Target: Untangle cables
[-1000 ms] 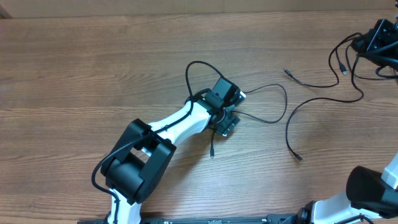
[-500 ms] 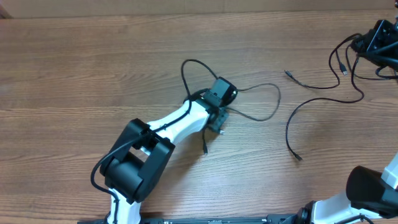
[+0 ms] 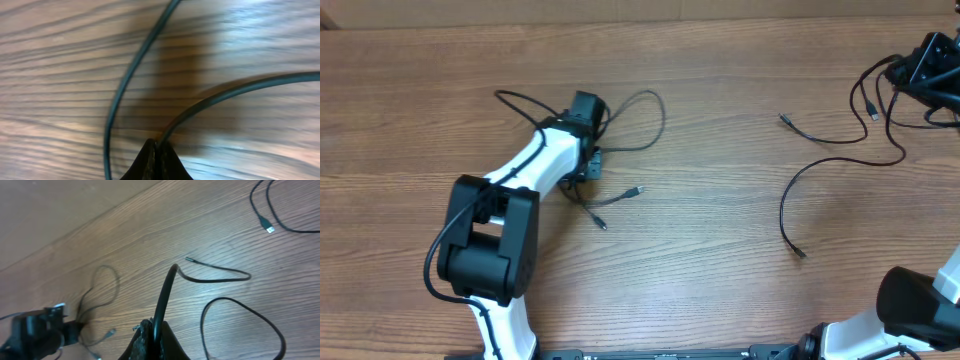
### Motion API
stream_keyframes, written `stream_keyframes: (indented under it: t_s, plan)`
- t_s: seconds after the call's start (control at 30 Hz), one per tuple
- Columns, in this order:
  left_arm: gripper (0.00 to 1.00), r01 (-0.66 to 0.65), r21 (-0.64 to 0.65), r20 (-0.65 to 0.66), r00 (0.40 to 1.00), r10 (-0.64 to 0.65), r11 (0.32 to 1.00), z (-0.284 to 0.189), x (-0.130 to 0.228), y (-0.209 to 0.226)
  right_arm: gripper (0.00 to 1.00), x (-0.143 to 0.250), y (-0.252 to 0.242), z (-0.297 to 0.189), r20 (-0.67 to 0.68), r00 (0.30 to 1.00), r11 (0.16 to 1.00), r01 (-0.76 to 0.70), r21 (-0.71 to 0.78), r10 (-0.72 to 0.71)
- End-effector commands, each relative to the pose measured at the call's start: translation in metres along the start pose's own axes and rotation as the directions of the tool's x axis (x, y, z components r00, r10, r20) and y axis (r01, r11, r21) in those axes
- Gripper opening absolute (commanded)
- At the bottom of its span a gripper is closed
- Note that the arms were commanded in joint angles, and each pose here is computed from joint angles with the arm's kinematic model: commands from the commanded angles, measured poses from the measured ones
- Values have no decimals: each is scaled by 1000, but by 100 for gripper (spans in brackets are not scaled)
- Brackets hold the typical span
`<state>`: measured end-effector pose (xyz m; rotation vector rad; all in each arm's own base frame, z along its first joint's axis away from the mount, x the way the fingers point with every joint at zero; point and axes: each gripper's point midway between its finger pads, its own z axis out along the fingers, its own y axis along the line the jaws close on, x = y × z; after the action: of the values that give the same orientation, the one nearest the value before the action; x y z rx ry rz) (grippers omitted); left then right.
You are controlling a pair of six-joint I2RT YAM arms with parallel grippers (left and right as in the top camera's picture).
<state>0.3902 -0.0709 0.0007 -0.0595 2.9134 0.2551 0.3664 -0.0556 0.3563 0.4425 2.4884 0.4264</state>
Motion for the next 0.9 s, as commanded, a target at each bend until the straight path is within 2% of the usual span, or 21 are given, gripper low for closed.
stream_keyframes:
  t_s: [0.0,0.03,0.07,0.1,0.13,0.27,0.43,0.7,0.87]
  plan:
    - [18,47,103,-107,994,-36,994,12,20,-4,4,-4,-14,-7,32,999,996,13,88,-16]
    - [36,49,123,-113,993,-35,991,11,20,-6,4,-4,-18,-6,31,999,995,11,104,-14]
    - [58,38,149,-114,993,-21,988,11,20,-11,4,-4,-18,-6,31,999,994,9,105,-12]
    - [73,34,162,-113,993,-16,986,10,20,-13,4,-5,-20,-5,28,1000,994,5,107,-8]
    - [100,32,168,-110,994,-14,985,10,19,-14,4,-5,-23,-3,23,1000,994,1,112,-4]
    - [100,17,176,-85,996,-2,984,7,13,-15,4,-8,-33,6,7,1000,992,-19,123,18]
    - [100,-2,203,5,1000,1,979,-22,-9,-15,4,-15,-59,5,22,997,985,-77,154,75]
    - [100,-1,242,157,987,-38,970,-83,-31,-6,4,-24,-136,-22,119,966,939,-250,236,228]
    - [100,-15,321,168,985,-41,947,-112,-25,-12,4,-34,-200,-32,216,928,892,-357,278,304]
